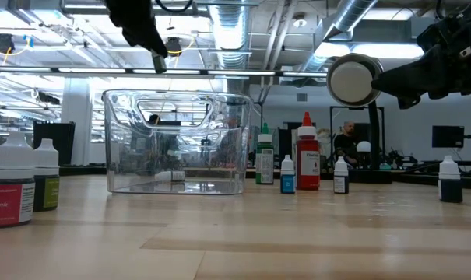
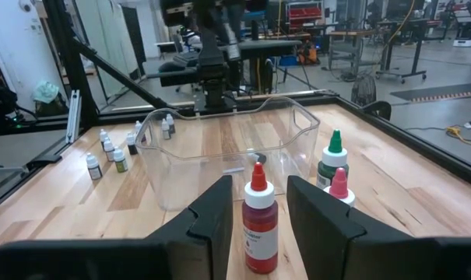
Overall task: Pick & Place food coloring
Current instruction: Put the top small green food coloring bottle into the transparent bin
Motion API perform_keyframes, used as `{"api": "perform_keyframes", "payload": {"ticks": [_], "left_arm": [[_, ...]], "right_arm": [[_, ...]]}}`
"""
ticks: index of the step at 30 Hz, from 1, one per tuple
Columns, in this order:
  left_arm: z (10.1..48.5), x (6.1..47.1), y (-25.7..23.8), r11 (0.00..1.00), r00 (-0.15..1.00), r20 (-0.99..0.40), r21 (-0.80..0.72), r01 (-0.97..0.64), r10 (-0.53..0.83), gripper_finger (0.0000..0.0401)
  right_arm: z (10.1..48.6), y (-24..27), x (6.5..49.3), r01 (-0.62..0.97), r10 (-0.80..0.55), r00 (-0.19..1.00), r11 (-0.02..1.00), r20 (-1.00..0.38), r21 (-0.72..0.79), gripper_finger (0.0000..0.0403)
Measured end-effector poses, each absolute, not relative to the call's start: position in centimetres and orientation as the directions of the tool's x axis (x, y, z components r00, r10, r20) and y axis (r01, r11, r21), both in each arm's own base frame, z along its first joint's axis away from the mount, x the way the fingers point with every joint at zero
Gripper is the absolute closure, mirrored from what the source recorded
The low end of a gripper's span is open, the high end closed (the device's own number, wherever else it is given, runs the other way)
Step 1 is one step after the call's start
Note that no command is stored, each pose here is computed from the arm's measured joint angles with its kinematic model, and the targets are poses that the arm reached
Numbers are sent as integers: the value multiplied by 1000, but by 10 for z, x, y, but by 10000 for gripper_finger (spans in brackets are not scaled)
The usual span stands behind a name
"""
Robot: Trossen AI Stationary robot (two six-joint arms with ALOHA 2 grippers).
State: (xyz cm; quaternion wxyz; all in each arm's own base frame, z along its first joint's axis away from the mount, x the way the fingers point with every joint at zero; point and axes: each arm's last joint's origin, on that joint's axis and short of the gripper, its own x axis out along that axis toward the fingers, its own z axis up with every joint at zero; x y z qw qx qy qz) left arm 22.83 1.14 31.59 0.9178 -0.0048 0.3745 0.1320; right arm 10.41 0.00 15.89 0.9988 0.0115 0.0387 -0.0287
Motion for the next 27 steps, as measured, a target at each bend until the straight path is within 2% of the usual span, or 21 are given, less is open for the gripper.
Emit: {"api": "perform_keyframes", "payload": {"ticks": [6,13,21,27], "left_arm": [[311,239,24,953,680,-684,79,-293,265,340],[300,282,34,955,696,-686,-3,-296,213,340],[292,339,50,957,609,-762,47,-286,219,340],[267,361,54,965,542,-824,26,-260,168,340]], "right_arm": [[159,0,104,59,-57,995,998,-78,21,290],[159,0,104,59,-57,995,998,-78,21,290],[159,0,104,59,-57,995,998,-78,21,290],[159,0,104,58,-57,995,998,-78,21,290]]}}
